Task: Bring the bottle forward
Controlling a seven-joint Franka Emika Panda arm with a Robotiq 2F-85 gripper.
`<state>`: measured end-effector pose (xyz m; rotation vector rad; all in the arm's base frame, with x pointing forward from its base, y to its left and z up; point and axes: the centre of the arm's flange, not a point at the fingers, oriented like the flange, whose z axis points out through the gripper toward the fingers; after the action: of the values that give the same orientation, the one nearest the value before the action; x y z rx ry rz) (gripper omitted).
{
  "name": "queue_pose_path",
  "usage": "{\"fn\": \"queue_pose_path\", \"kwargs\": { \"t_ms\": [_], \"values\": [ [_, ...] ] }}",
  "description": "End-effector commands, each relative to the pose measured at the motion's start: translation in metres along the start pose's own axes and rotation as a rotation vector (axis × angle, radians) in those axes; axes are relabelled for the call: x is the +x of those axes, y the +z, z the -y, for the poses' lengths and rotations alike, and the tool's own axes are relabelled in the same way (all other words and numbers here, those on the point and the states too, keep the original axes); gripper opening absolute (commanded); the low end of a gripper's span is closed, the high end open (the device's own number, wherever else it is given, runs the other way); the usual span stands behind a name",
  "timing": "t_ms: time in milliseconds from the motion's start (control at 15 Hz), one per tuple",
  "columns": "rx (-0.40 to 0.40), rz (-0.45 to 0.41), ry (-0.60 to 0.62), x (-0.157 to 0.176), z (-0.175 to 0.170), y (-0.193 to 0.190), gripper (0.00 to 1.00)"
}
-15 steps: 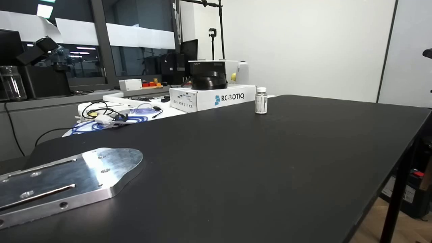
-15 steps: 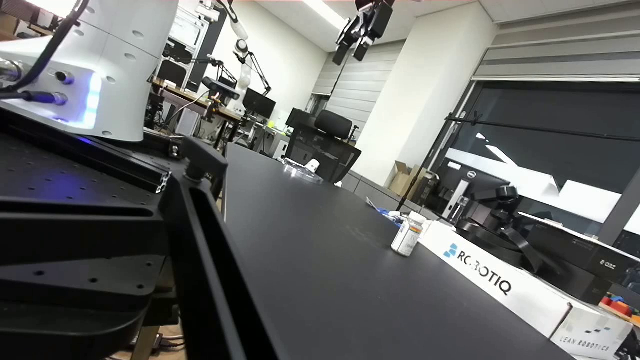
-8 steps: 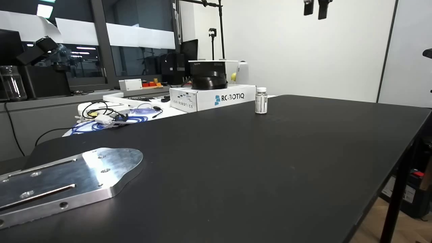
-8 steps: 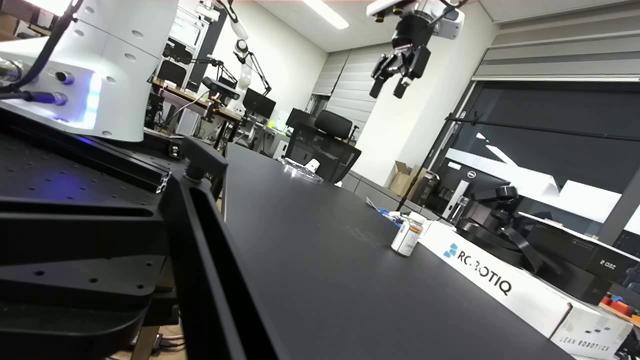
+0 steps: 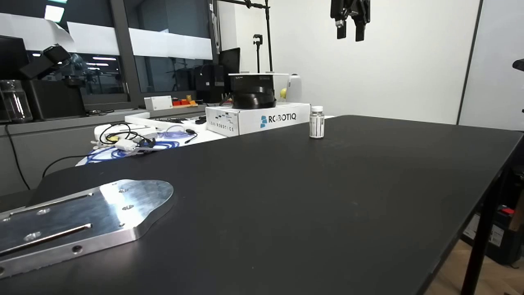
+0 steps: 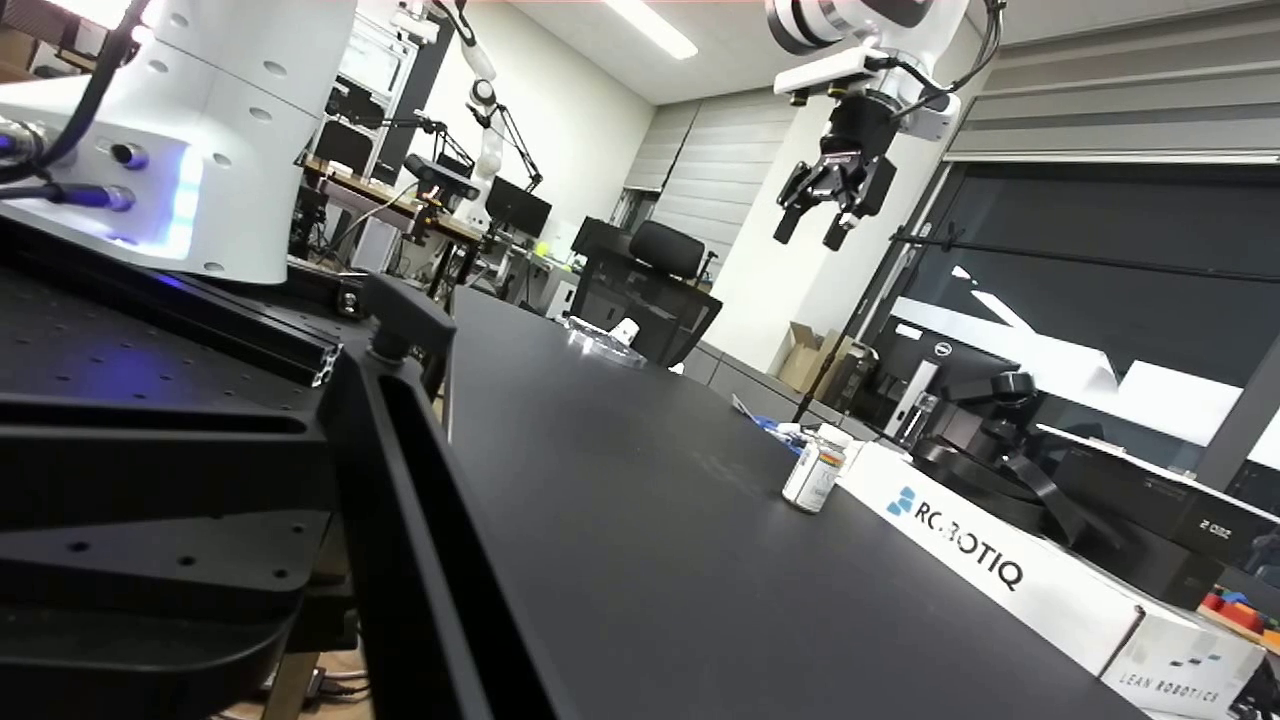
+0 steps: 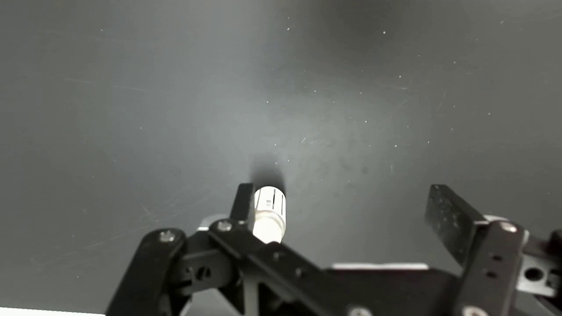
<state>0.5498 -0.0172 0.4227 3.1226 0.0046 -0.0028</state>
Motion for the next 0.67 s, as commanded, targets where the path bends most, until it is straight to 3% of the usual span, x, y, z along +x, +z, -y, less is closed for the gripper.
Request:
{"fn": "queue_pose_path", "kwargs": {
  "t_ms": [0, 200, 600],
  "values": [
    [0.000, -0.003, 0.000, 0.000, 0.000, -0.002, 1.00],
    [0.010, -0.037, -0.004, 0.016, -0.002, -0.002, 1.00],
    [0.039, -0.140, 0.087, 0.088, -0.023, 0.022, 1.00]
  ]
}}
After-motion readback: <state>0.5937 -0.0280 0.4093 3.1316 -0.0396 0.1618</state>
